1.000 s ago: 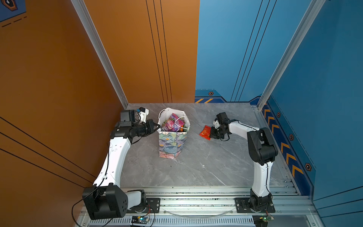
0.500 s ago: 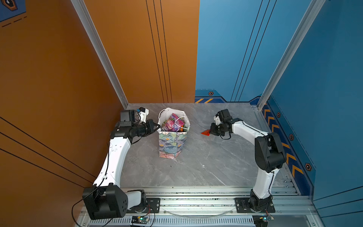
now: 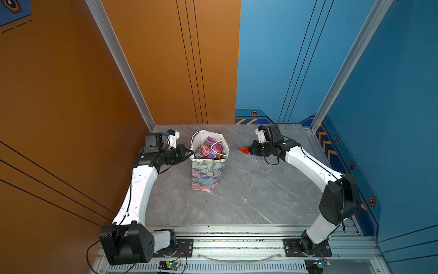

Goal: Place the snacks into the paper bag
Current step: 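Lift the red packet and carry it above the bag, then lower the red packet into the bag and open the right gripper, then withdraw the right gripper from the bag toward its side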

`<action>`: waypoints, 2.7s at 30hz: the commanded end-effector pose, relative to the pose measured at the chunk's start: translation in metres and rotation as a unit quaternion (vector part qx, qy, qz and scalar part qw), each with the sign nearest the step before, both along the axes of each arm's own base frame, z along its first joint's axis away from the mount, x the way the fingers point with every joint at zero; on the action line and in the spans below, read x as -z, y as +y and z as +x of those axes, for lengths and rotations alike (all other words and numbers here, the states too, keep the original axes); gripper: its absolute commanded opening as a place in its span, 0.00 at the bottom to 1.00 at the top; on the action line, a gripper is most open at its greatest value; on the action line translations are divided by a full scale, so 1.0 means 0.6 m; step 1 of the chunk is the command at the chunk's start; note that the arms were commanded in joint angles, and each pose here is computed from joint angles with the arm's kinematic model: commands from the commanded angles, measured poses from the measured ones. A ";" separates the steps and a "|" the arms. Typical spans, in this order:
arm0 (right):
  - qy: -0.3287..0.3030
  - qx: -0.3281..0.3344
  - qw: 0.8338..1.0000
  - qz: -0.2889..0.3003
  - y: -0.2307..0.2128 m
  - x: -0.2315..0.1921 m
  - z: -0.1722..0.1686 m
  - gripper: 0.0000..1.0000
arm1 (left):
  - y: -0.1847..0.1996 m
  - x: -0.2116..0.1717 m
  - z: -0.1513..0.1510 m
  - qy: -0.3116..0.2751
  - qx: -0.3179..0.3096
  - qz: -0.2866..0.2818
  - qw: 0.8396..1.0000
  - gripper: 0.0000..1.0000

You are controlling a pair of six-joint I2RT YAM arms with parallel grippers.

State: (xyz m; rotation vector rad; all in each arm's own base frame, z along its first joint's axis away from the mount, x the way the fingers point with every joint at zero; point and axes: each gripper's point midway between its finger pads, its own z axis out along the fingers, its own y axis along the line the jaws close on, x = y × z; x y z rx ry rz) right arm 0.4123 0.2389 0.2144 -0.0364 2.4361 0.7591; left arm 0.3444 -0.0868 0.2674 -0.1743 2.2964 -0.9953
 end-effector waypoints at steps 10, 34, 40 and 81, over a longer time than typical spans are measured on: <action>-0.137 -0.054 0.988 0.048 0.085 -0.238 -0.021 0.00 | -0.003 -0.006 -0.004 -0.005 0.006 -0.008 1.000 0.00; -0.075 -0.294 0.953 -0.009 0.302 -0.154 -0.126 0.00 | -0.005 -0.008 -0.001 -0.006 0.008 -0.008 1.000 0.00; -0.067 -0.298 0.952 -0.011 0.317 -0.142 -0.127 0.06 | -0.004 -0.008 -0.002 -0.006 0.007 -0.008 1.000 0.00; -0.219 0.099 0.970 0.041 -0.062 -0.253 -0.069 1.00 | 0.050 0.022 -0.011 0.016 -0.054 0.042 0.998 0.33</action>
